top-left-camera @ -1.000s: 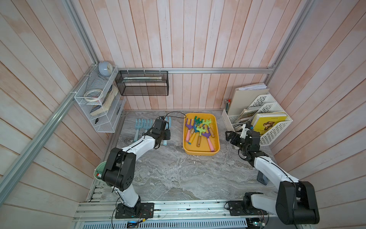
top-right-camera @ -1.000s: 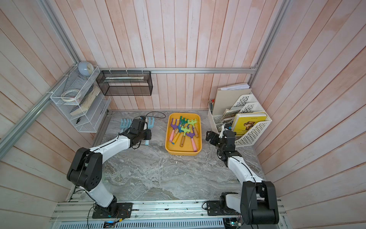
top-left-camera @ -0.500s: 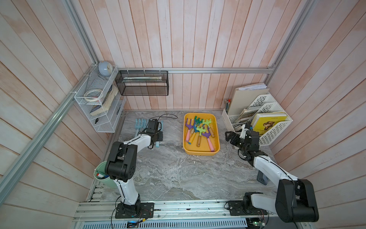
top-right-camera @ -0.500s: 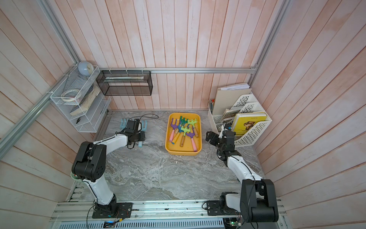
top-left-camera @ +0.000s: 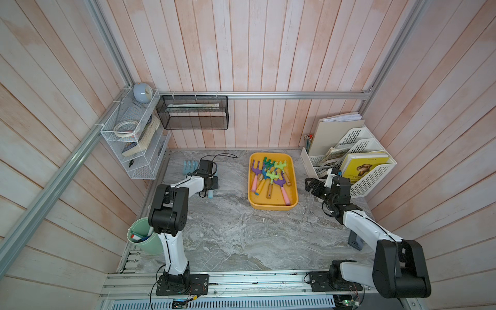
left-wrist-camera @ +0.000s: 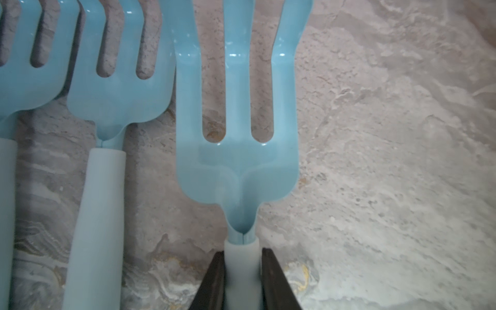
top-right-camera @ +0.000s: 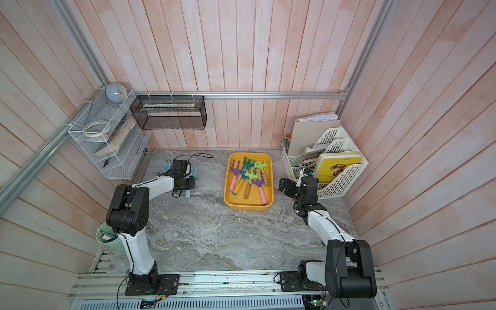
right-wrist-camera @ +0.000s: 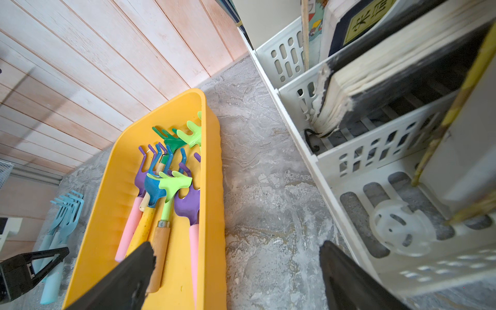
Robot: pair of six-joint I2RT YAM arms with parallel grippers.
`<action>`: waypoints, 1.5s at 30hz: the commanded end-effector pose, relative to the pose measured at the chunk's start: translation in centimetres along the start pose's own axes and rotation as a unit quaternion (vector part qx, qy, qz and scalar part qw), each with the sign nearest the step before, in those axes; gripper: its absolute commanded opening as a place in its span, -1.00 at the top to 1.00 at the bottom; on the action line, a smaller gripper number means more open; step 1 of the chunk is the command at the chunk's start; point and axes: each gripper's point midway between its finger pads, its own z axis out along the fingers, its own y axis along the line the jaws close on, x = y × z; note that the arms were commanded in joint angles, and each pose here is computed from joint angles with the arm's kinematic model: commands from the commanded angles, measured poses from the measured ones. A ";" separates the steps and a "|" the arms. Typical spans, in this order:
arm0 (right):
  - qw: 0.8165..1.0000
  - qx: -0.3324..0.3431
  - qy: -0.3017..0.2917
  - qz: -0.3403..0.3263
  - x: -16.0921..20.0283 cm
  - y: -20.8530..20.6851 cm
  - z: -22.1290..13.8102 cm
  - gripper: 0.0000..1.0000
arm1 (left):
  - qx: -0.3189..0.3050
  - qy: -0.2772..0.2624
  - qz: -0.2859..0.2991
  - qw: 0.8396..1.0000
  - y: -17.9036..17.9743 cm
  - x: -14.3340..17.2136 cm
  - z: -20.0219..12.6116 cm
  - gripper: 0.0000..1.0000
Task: Take the hand rake out of the storage box
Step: Place the rake at the center of the board.
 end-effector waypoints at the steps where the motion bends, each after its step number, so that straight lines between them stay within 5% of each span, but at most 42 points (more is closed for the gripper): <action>1: 1.000 0.007 -0.005 -0.008 -0.1 -0.4 0.1 -0.96 | 0.000 0.018 0.003 1.000 0.4 0.0 0.7 0.62; 18: 1.000 0.007 -0.004 -0.007 0.0 -0.5 0.2 -0.96 | 0.012 0.028 -0.005 1.000 -0.1 -2.2 2.4 0.53; 26: 1.000 0.004 -0.005 -0.007 -0.1 -0.4 0.1 -0.96 | 0.020 0.004 -0.006 1.000 -0.5 -4.7 0.4 0.10; 28: 1.000 0.003 -0.006 -0.007 -0.1 -0.3 0.1 -0.96 | 0.022 -0.010 -0.009 1.000 -0.6 -5.6 -0.8 -0.14; 32: 1.000 0.001 -0.005 -0.006 0.0 -0.3 0.1 -0.96 | 0.024 -0.036 -0.020 0.999 -0.5 -6.6 -2.8 -0.15; 45: 1.000 -0.002 -0.002 -0.005 0.2 -0.3 0.2 -0.96 | 0.039 0.008 -0.031 0.999 -1.4 -2.2 -0.9 -0.12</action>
